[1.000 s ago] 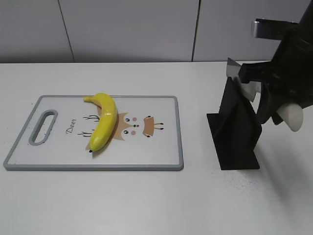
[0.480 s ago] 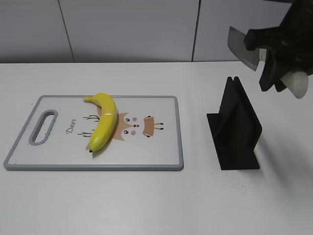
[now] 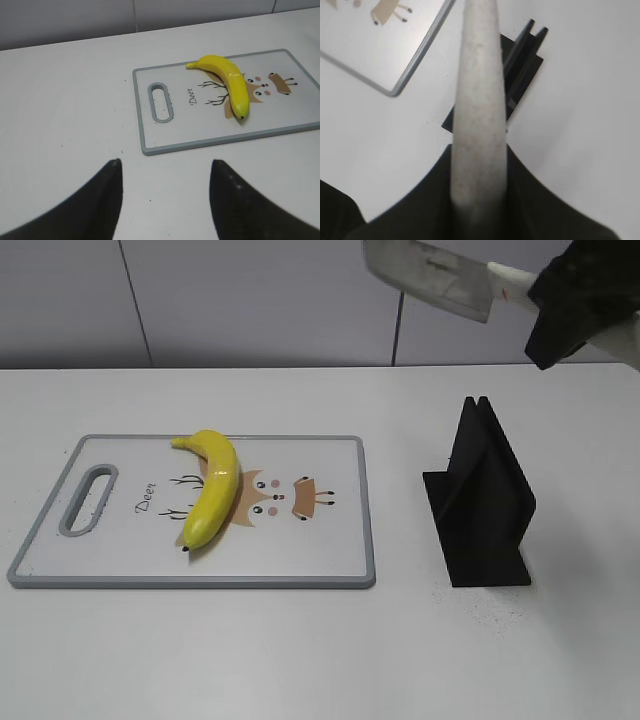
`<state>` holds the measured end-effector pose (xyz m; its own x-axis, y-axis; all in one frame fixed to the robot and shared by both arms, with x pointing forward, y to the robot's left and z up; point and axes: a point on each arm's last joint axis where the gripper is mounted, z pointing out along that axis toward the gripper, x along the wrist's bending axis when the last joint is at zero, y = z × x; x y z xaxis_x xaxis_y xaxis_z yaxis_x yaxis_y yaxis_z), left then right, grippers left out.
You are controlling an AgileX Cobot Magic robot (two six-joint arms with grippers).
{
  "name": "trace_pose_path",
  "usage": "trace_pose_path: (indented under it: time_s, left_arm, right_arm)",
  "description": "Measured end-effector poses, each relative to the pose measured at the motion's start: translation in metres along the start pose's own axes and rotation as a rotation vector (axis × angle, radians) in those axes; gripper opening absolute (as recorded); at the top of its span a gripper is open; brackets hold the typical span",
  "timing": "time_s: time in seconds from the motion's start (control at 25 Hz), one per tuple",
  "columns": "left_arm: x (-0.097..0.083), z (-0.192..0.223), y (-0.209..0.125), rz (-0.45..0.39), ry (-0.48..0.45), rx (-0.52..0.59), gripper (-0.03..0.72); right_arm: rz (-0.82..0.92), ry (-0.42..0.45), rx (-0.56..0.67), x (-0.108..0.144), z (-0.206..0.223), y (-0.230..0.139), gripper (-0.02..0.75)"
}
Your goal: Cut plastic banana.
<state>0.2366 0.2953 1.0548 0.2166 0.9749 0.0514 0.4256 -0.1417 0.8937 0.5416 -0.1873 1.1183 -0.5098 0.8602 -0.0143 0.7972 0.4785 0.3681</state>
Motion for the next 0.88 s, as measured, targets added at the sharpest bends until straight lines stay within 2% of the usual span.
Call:
trace_pose_path:
  time_s: [0.24,0.36,0.56,0.68,0.88]
  left_arm:
    - [-0.001,0.000,0.000,-0.002,-0.011,-0.001,0.496]
    - [-0.003,0.000,0.000,0.032,-0.031,-0.005,0.493]
    - [-0.004,-0.002,0.014,0.107,-0.050,-0.045,0.493]
    - [-0.003,0.001,0.032,0.191,-0.052,-0.063,0.493]
    - [-0.005,0.033,0.062,0.312,-0.160,0.059,0.493]
  right_arm:
    - [-0.602,0.046,-0.095,0.006,-0.001,0.007,0.185]
    - [-0.861,0.081,-0.138,0.011,0.004,0.011,0.185]
    - [-0.937,0.131,-0.093,0.009,0.033,0.017,0.185]
    - [-0.942,0.146,-0.073,0.007,0.046,0.021,0.185]
    - [-0.944,0.136,-0.090,0.004,0.053,0.038,0.185]
